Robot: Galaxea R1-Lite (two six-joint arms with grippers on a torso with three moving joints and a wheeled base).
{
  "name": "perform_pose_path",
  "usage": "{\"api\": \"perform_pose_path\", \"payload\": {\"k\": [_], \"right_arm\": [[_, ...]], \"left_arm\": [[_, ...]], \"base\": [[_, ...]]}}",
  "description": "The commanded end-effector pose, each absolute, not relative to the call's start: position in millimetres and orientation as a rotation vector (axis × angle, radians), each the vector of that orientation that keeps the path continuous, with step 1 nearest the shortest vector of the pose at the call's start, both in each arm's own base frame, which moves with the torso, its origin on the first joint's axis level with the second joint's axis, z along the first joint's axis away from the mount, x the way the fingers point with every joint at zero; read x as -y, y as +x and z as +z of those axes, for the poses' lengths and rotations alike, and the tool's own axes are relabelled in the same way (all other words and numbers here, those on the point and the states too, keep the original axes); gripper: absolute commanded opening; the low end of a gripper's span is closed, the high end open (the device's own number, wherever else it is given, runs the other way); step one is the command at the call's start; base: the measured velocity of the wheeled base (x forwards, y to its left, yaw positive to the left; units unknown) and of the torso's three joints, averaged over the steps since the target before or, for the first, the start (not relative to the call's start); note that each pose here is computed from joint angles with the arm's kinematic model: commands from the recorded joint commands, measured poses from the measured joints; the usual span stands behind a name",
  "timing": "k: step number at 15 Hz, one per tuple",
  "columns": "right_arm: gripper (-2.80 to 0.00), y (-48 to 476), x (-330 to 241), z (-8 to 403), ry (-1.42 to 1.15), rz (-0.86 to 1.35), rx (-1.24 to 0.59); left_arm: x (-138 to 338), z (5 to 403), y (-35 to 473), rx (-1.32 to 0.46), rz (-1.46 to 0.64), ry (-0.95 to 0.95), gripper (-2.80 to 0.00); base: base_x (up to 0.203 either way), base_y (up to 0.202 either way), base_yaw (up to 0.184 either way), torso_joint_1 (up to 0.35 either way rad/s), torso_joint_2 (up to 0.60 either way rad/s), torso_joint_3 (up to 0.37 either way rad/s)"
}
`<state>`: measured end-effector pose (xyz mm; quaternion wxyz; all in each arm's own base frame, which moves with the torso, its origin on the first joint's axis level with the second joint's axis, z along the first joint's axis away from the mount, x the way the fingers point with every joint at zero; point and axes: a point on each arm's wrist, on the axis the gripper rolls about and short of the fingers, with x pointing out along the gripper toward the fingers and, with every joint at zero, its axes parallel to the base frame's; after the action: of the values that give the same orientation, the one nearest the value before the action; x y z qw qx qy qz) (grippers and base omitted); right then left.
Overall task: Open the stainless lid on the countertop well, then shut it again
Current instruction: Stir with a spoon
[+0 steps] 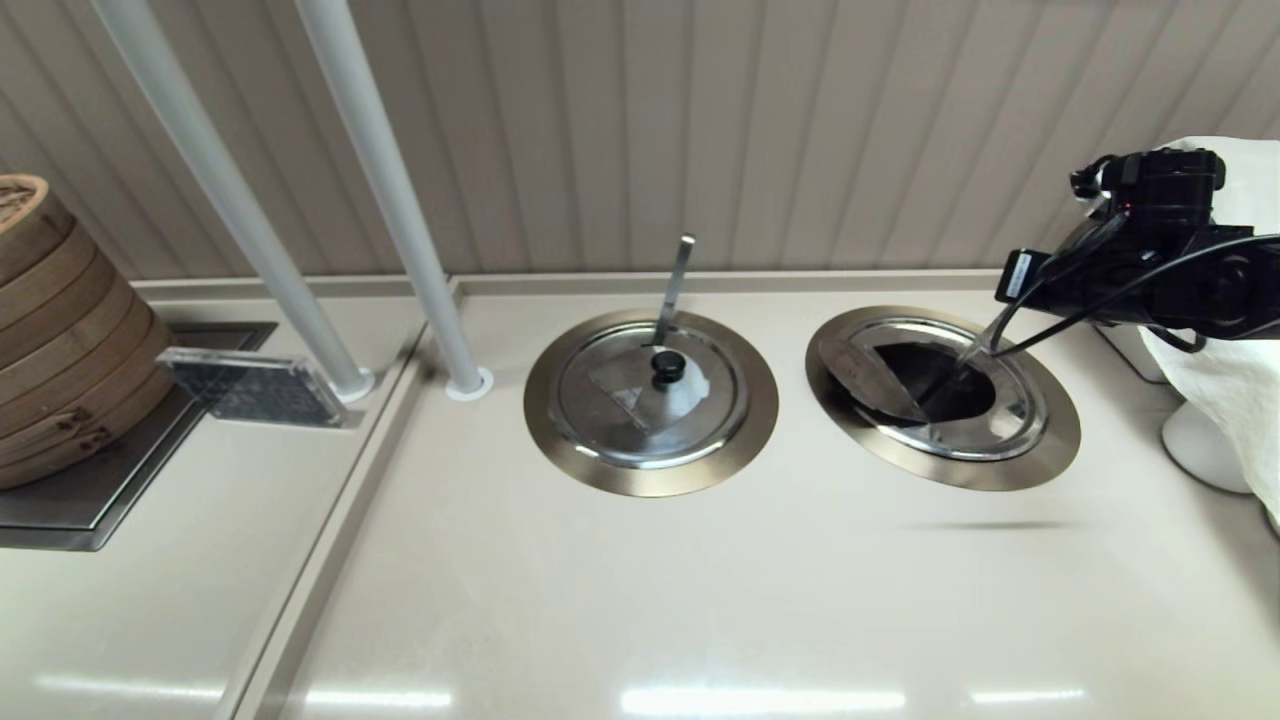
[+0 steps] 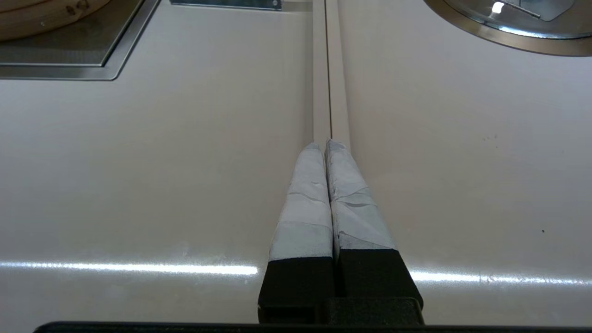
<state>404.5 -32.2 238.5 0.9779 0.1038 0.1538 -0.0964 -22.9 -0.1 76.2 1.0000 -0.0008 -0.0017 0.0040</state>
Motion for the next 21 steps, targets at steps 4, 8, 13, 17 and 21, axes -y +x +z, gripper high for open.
{"api": "perform_pose_path", "payload": {"k": [4,8,13,17,21], "right_arm": [[-2.80,446.9,32.2,220.8,0.202,-0.245,-0.286],[0.00,447.1,32.9,221.0,0.205,-0.249,-0.282],[0.00,445.4,32.2,225.9,0.210,-0.246,-0.272],[0.00,427.6,22.1,204.5,0.242,-0.251,-0.373],[0.00,392.2,0.6,189.8,0.288,-0.247,-0.452]], "left_arm": [[0.0,76.3,-22.8,0.003,0.008,-0.002,-2.80],[0.1,76.3,-22.8,0.003,0.009,-0.002,-2.80],[0.1,76.3,-22.8,0.003,0.009,-0.002,-2.80],[0.0,76.2,-22.8,0.002,0.008,-0.002,-2.80],[0.1,76.1,-22.8,0.002,0.009,-0.002,-2.80]], "base": [[0.000,0.000,0.000,0.000,0.00,0.000],[0.000,0.000,0.000,0.000,0.00,0.000],[0.000,0.000,0.000,0.000,0.00,0.000],[0.000,0.000,0.000,0.000,0.00,0.000],[0.000,0.000,0.000,0.000,0.00,0.000]]}}
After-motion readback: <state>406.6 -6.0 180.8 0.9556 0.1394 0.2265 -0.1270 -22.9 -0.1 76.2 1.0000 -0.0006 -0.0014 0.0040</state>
